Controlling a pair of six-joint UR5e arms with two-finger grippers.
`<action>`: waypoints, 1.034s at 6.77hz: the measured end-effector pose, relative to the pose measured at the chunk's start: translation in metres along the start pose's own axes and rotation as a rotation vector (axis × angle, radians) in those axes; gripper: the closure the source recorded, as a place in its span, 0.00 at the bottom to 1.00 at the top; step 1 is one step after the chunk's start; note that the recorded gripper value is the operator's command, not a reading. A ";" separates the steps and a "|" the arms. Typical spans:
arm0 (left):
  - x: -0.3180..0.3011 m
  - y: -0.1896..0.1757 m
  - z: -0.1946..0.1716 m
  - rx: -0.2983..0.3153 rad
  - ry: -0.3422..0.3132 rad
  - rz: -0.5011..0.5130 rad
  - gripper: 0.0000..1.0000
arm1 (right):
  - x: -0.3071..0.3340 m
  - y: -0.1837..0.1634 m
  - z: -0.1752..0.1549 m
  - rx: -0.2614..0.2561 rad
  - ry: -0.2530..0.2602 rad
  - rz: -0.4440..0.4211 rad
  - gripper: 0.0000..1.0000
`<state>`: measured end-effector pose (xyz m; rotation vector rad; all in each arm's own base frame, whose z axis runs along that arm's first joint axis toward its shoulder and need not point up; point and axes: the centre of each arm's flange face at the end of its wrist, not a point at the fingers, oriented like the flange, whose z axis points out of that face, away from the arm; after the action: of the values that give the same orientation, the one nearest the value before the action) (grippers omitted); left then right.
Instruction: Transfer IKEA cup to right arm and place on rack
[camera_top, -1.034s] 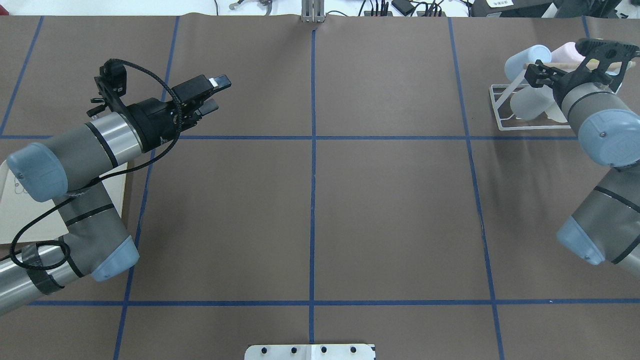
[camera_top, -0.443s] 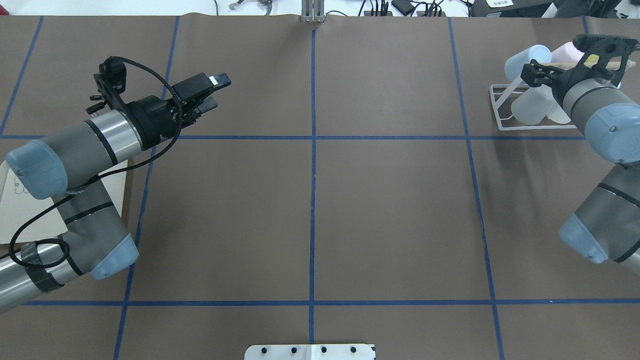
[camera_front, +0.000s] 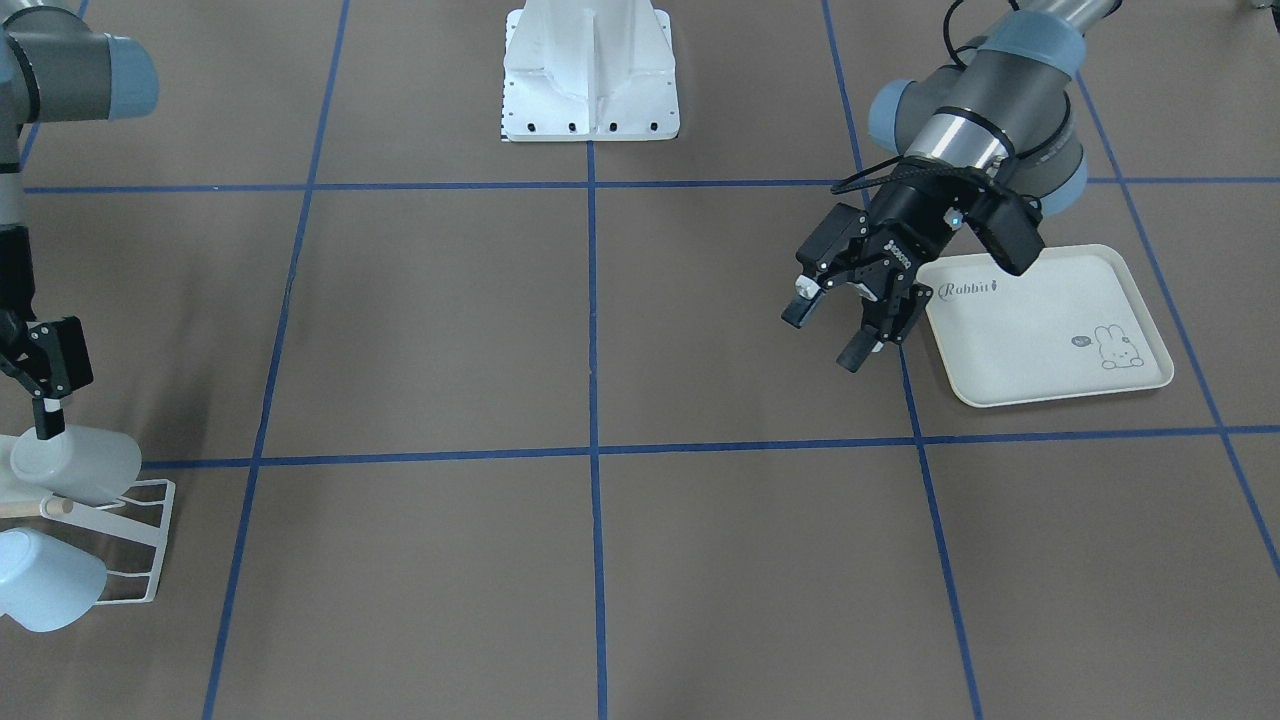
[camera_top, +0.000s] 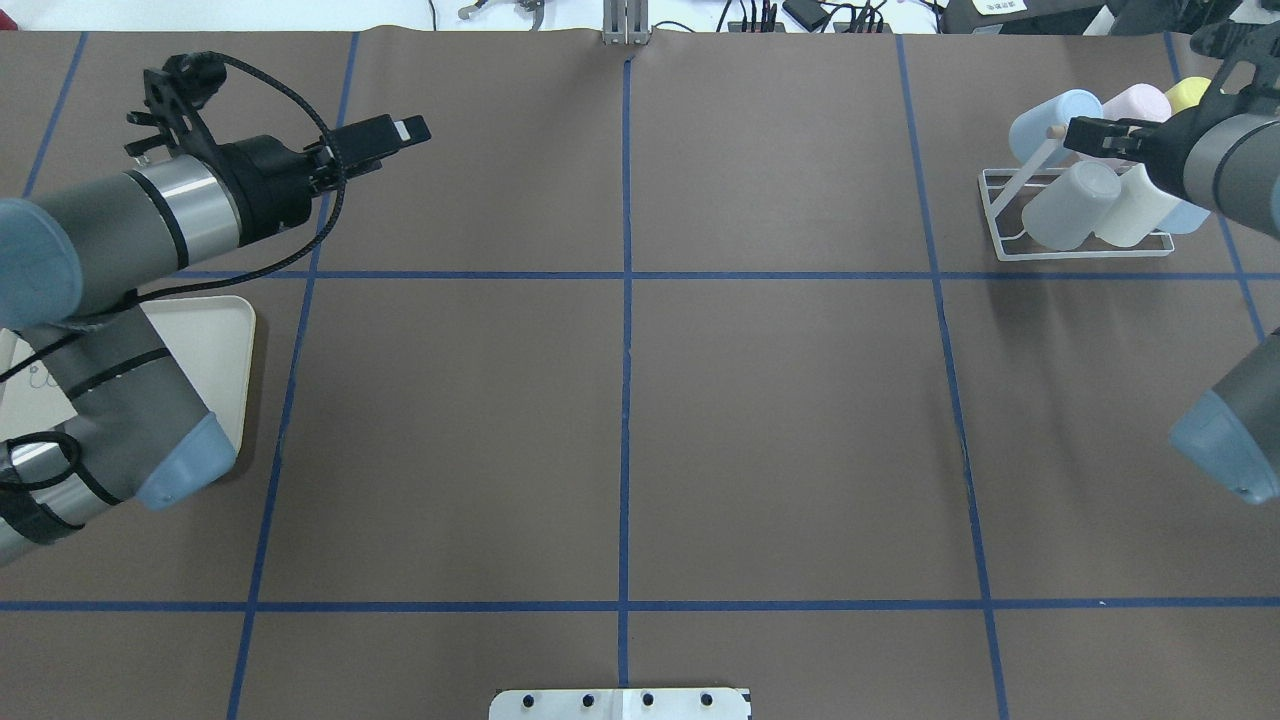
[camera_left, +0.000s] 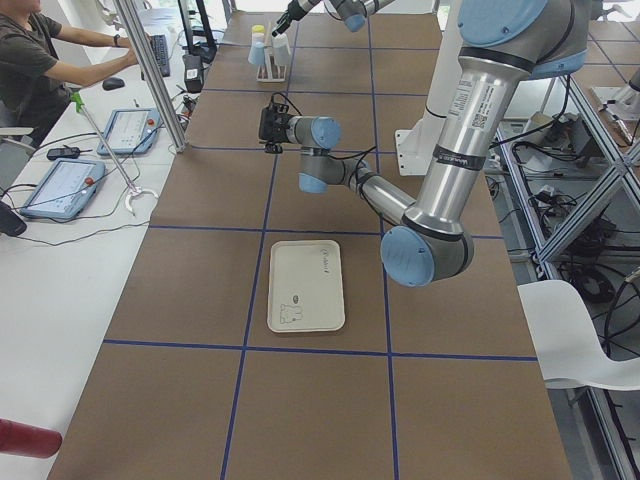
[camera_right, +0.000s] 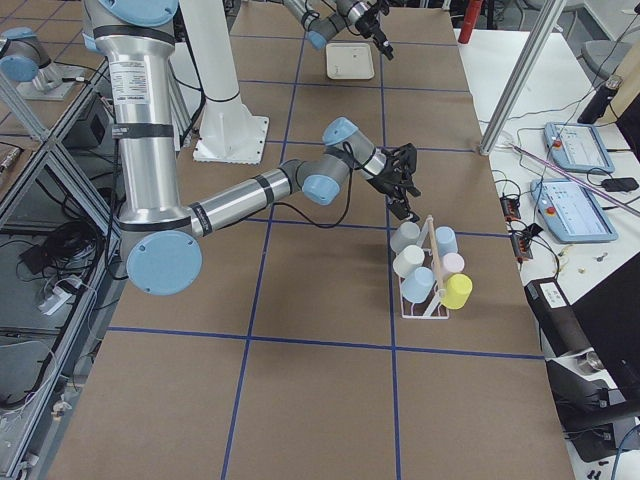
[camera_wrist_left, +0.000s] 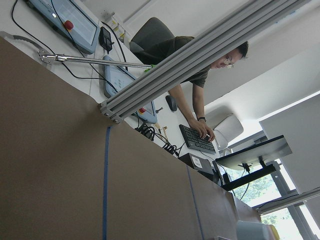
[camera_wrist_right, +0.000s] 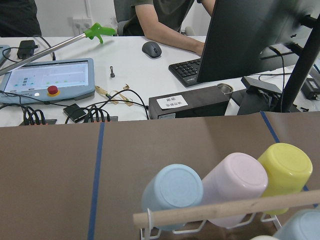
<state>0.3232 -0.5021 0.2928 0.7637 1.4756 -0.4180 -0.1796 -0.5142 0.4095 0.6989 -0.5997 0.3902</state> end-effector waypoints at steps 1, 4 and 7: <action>-0.023 -0.023 -0.014 -0.029 -0.065 0.121 0.01 | 0.018 -0.015 -0.014 -0.092 0.018 -0.054 0.00; -0.102 -0.113 -0.077 -0.162 -0.255 0.487 0.01 | 0.123 -0.061 -0.032 -0.406 0.033 -0.265 0.00; -0.171 -0.180 -0.147 -0.342 -0.361 0.664 0.00 | 0.239 -0.056 -0.029 -0.593 -0.089 -0.388 0.00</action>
<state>0.0795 -0.5623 0.4346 0.8008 0.8545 0.1945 0.0434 -0.5014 0.5154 0.2488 -0.6085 -0.1825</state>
